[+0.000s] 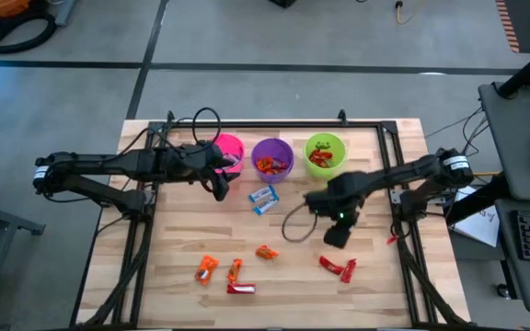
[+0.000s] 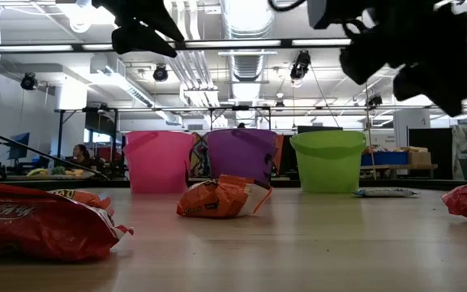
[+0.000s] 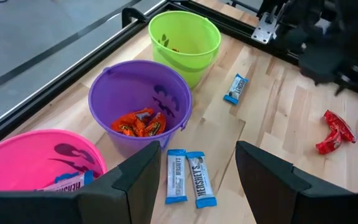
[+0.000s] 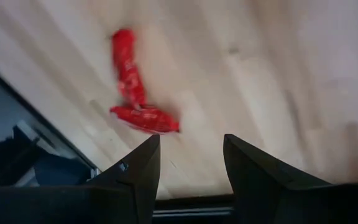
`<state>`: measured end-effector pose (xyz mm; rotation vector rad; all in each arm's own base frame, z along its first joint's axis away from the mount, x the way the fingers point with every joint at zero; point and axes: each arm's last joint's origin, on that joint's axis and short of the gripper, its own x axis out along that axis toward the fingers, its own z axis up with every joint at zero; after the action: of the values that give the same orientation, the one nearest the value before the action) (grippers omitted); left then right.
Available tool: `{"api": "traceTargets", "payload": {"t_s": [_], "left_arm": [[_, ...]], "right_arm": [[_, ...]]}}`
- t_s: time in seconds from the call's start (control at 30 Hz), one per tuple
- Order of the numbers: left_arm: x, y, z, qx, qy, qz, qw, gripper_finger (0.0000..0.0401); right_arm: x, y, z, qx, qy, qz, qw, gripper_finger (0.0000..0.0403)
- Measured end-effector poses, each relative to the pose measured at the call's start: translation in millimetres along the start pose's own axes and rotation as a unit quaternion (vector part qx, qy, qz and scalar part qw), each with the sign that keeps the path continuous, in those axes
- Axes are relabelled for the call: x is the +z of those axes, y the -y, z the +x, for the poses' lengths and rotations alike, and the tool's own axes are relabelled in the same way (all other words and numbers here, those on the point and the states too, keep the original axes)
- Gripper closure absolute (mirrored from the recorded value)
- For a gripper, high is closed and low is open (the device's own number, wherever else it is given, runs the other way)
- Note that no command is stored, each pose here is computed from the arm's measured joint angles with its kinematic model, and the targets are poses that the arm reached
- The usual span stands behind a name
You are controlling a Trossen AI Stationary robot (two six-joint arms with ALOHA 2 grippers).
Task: Organize candy in baskets
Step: Put the red chocolate into the green bucket
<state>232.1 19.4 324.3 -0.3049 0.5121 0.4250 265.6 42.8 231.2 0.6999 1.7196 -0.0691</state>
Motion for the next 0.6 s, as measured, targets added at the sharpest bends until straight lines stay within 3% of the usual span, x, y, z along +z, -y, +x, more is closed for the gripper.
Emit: {"api": "traceTargets", "payload": {"t_s": [0.17, 0.33, 0.6], "left_arm": [[0.1, 0.0, -0.1, 0.000, 0.000, 0.004, 1.000, 0.0210], [0.2, -0.1, -0.1, 0.000, 0.001, 0.003, 1.000, 0.0210], [0.2, 0.0, -0.1, 0.000, 0.001, -0.008, 1.000, 0.0210]], "right_arm": [[-9.4, -20.0, 26.9, 0.014, 0.012, -0.059, 0.998, 0.0238], [-12.0, -37.0, 50.5, 0.038, 0.065, -0.115, 0.991, 0.0244], [-11.4, -37.2, 71.3, 0.019, 0.138, -0.081, 0.987, 0.0252]]}}
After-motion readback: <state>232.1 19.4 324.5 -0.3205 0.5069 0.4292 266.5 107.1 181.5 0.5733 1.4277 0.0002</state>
